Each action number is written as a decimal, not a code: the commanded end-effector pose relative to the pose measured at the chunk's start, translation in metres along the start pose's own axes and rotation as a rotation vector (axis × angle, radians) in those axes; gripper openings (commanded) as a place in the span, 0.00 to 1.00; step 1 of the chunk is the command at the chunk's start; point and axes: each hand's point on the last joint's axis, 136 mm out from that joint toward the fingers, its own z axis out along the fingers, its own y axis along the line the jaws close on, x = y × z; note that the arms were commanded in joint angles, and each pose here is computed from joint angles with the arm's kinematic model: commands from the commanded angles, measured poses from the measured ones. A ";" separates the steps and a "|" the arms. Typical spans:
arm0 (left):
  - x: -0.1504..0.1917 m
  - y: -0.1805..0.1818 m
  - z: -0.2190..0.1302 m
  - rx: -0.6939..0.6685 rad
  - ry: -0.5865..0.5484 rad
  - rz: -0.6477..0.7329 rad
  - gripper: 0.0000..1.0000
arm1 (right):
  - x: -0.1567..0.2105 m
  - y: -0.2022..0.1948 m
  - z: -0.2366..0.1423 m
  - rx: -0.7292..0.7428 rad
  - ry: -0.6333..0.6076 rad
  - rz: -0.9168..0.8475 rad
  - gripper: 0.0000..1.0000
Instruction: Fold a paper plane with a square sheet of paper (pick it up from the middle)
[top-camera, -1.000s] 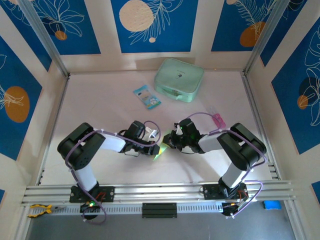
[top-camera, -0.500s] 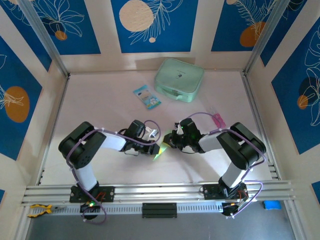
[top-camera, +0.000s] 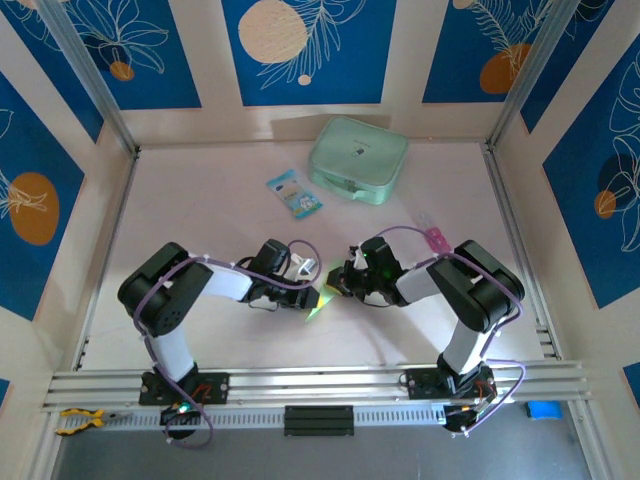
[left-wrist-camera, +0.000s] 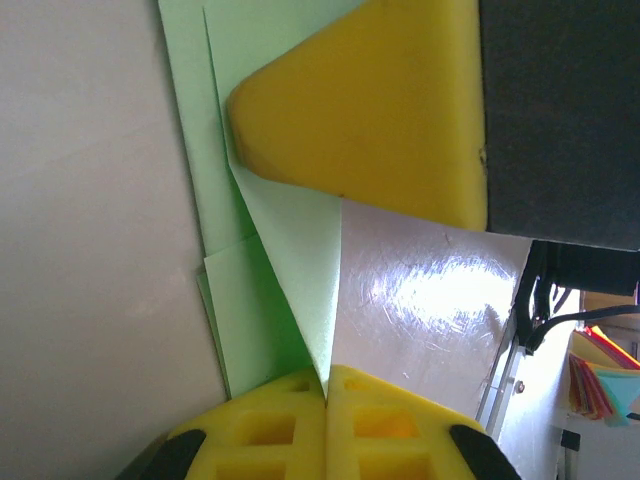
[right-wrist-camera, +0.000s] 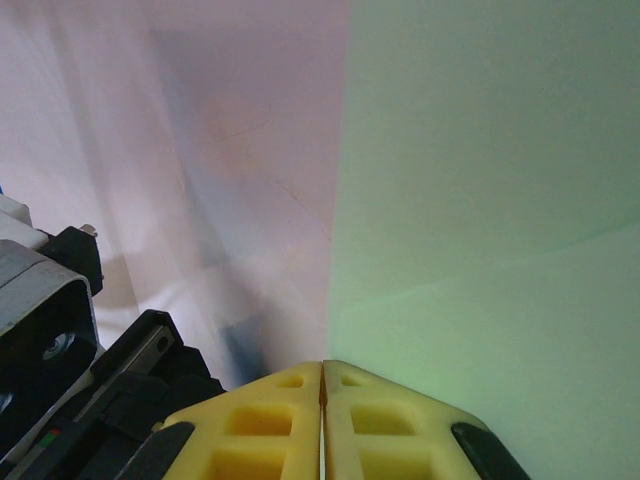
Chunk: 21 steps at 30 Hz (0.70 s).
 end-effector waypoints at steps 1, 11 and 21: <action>0.027 0.038 0.005 -0.135 0.058 -0.095 0.05 | 0.010 -0.041 0.000 0.125 0.013 0.081 0.11; 0.024 0.008 -0.008 -0.059 0.045 -0.075 0.10 | 0.012 -0.055 -0.003 0.201 0.011 0.097 0.11; 0.036 0.004 -0.009 -0.019 0.079 -0.106 0.00 | 0.014 -0.062 -0.002 0.254 0.021 0.110 0.10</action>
